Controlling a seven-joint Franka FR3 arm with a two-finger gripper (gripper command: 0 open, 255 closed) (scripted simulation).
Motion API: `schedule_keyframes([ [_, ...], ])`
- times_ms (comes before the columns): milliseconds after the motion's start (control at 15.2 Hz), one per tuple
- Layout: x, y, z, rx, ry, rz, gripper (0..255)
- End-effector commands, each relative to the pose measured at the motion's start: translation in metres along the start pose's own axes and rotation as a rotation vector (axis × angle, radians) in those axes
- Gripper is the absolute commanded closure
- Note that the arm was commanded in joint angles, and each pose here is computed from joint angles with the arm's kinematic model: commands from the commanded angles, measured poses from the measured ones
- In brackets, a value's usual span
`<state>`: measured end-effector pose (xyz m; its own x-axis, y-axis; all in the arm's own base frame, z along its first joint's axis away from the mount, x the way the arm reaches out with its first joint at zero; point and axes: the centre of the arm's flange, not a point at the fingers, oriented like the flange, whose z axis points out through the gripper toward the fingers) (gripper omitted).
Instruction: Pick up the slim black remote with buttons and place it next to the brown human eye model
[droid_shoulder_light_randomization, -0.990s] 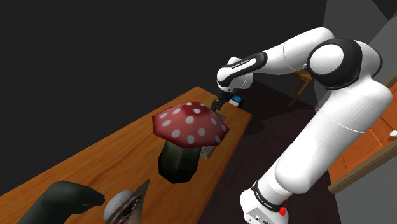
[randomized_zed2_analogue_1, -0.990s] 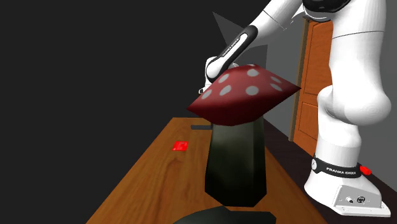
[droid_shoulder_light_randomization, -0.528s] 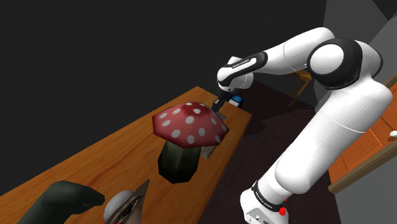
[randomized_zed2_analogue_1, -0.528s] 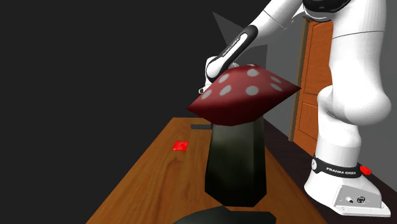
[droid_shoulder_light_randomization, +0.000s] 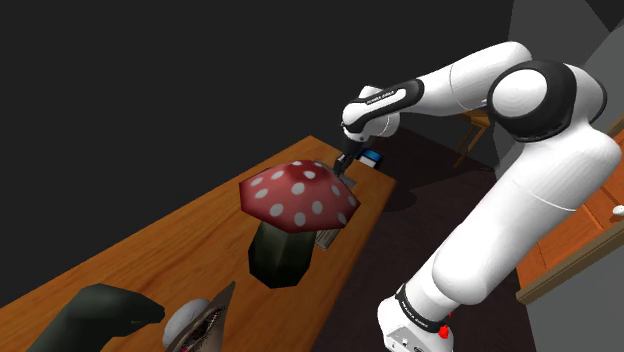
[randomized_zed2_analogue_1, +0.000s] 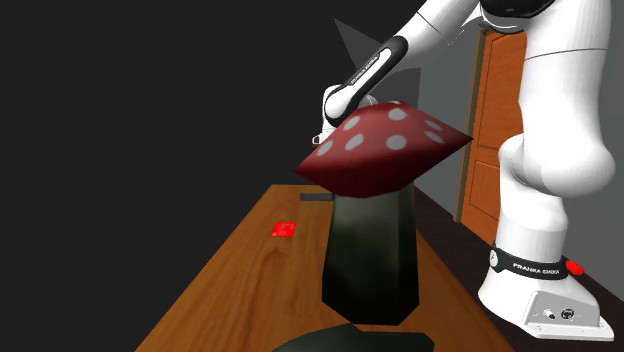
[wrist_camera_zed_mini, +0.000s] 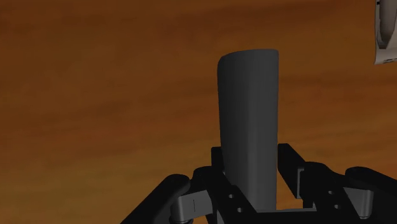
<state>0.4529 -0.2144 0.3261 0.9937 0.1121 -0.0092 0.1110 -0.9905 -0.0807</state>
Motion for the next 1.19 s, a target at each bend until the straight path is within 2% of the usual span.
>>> schedule_keyframes([
  [0, 0.000, 0.000, -0.010, 0.000, -0.001, 0.000, 255],
  [1122, -0.001, -0.008, -0.099, 0.000, -0.001, 0.000, 255],
])
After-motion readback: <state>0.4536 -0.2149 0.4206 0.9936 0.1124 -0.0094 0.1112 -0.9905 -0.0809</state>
